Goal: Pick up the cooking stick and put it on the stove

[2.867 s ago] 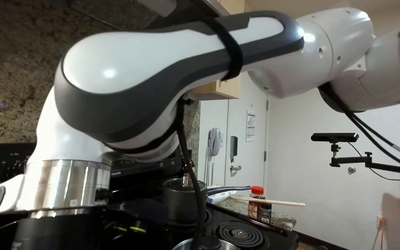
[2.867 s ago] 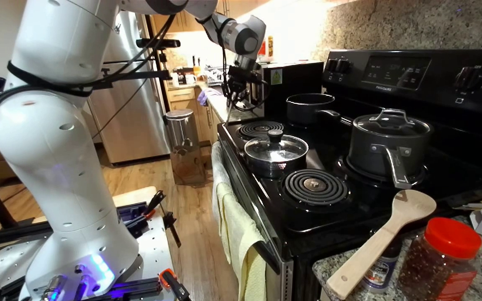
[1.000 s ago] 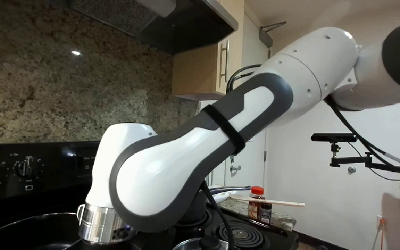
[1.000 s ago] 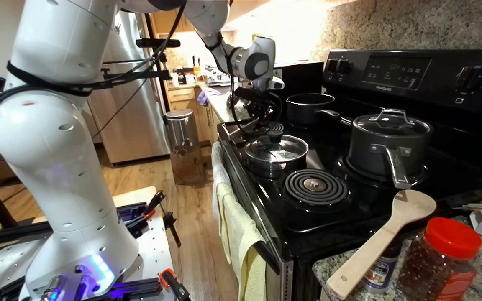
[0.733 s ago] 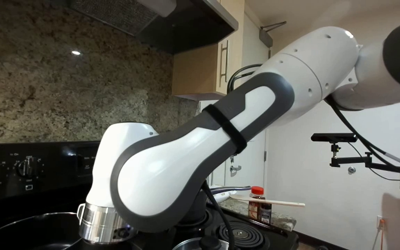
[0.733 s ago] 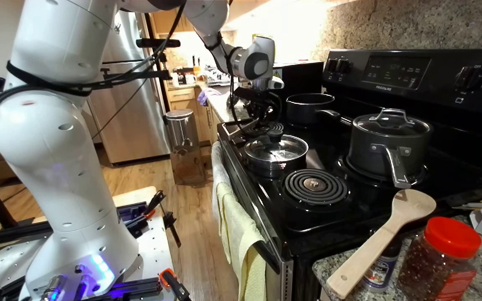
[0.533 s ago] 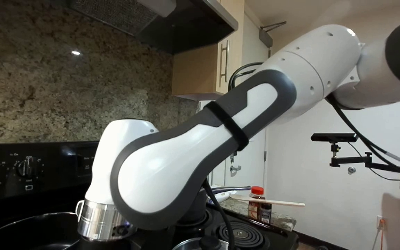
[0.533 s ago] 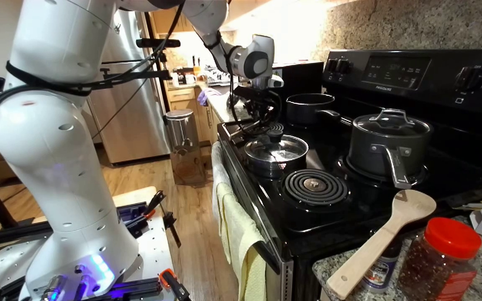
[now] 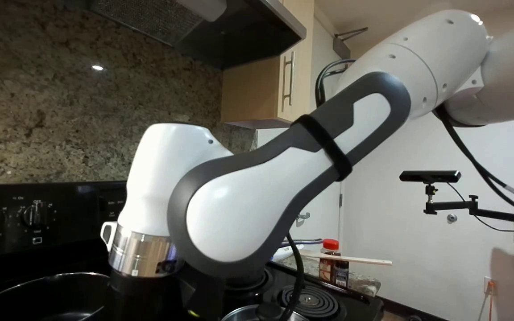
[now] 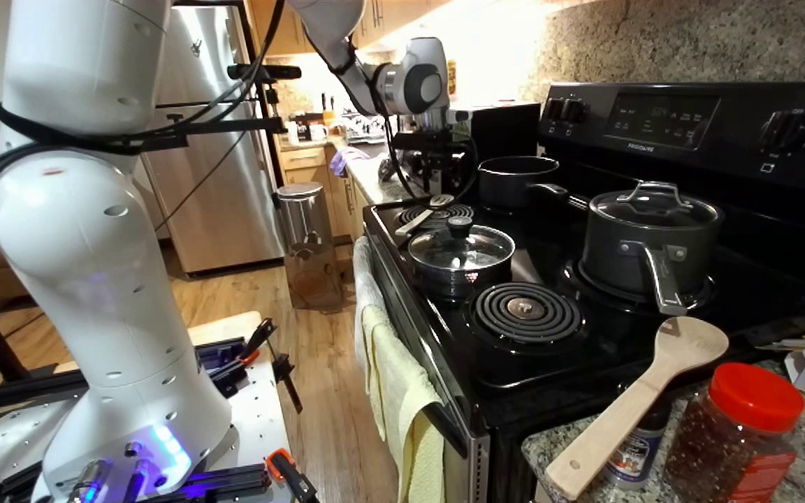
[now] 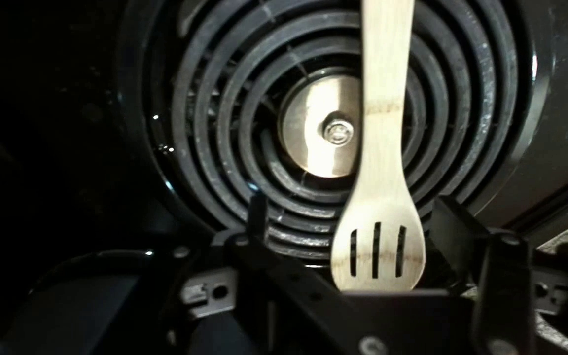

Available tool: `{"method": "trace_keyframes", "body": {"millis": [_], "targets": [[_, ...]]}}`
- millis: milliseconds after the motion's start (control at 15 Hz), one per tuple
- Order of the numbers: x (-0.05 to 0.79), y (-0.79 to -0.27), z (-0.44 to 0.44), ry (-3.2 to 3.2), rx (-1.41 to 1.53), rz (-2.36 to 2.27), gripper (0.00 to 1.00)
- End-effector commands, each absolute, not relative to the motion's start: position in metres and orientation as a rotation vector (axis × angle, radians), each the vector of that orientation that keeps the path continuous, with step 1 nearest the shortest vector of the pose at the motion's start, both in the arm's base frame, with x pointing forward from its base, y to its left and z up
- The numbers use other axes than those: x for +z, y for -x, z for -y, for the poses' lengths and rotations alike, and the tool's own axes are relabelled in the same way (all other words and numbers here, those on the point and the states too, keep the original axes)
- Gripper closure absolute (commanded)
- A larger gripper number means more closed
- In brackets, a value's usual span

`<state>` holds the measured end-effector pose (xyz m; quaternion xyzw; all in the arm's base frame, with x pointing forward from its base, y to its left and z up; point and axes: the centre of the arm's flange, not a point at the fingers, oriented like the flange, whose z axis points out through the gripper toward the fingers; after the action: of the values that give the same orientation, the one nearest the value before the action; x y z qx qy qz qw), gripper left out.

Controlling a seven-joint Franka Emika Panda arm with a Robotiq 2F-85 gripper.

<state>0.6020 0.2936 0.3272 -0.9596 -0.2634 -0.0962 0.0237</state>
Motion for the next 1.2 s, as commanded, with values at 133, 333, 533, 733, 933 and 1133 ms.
{"method": "trace_keyframes", "body": {"millis": [133, 333, 533, 733, 933, 1133], "targets": [[0.381, -0.581, -0.266, 3.042, -0.394, 0.860, 0.00], [0.404, -0.579, -0.240, 3.035, -0.407, 0.816, 0.00], [0.414, -0.580, -0.220, 2.956, -0.379, 0.873, 0.00], [0.410, -0.591, -0.230, 2.982, -0.414, 0.836, 0.00], [0.413, -0.590, -0.229, 2.986, -0.430, 0.822, 0.00], [0.435, -0.587, -0.198, 3.126, -0.462, 0.665, 0.00]]}}
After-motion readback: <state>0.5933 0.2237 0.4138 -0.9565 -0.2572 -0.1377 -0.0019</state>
